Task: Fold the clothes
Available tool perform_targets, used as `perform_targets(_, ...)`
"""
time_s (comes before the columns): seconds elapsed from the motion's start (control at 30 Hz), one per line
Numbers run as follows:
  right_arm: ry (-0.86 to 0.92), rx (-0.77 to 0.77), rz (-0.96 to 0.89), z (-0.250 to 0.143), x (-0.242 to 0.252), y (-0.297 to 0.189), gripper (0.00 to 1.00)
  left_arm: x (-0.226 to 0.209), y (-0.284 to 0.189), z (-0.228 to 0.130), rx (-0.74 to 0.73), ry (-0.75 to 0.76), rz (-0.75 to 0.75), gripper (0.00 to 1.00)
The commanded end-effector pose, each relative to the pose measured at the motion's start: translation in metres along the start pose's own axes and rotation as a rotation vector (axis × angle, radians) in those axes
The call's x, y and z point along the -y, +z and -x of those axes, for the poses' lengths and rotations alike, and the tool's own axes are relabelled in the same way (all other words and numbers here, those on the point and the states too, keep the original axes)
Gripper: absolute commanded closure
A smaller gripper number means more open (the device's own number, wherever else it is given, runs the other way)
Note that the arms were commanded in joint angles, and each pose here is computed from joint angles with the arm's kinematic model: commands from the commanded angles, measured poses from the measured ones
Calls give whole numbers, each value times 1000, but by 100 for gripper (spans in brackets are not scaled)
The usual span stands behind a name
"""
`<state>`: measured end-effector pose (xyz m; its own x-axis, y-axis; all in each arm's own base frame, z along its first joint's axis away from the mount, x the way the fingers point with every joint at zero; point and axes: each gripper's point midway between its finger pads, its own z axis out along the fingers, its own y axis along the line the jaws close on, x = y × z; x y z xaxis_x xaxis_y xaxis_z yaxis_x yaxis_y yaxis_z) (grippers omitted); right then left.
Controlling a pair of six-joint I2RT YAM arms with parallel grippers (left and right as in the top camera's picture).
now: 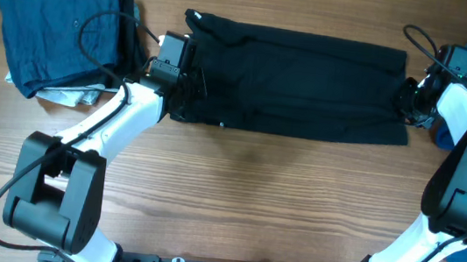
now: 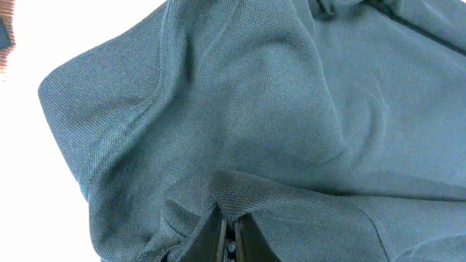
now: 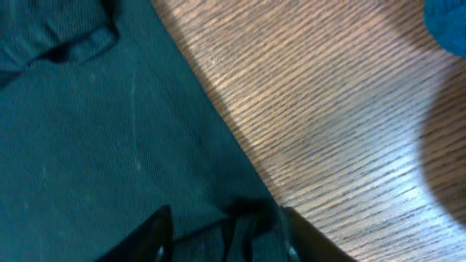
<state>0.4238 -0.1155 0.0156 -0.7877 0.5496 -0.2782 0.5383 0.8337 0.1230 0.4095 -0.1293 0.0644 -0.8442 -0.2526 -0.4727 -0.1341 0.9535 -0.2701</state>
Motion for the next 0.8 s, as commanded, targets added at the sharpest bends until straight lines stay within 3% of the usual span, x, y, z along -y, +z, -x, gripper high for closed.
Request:
perform_targets(0.0,-98,21,14,6,-4,4,48,-5,-1,15,50,10,29,88)
perform_targets(0.07,-190,66,31,17,-9,-1,43,0,-3,27,95,17,9,62)
perform_targets(0.1,-221,82,39,22,-12,-6,36,5,-7,38,126,15,-6,39)
perform_targets(0.13,-231,99,50,26,-15,-13,30,8,-10,45,143,16,-15,28)
perform_targets(0.27,-288,159,161,33,-37,-57,25,22,-38,79,188,31,-27,13)
perform_targets(0.33,-346,177,246,26,-54,-92,29,26,-59,88,184,24,-20,12)
perform_targets(0.43,-465,153,282,0,-69,-125,36,16,-75,83,140,-24,7,28)
perform_targets(0.53,-592,142,300,-20,-93,-137,44,-9,-77,73,79,-77,62,59)
perform_targets(0.57,-659,134,308,-30,-105,-137,46,-24,-78,71,59,-108,87,74)
perform_targets(0.63,-757,116,325,-45,-123,-132,55,-45,-79,72,41,-176,113,90)
perform_targets(0.67,-808,105,333,-52,-131,-128,64,-52,-80,73,27,-201,96,96)
perform_targets(0.7,-875,93,340,-61,-140,-124,91,-54,-81,74,3,-227,43,96)
perform_targets(0.77,-941,78,328,-71,-148,-116,95,-55,-83,73,-44,-257,-61,96)
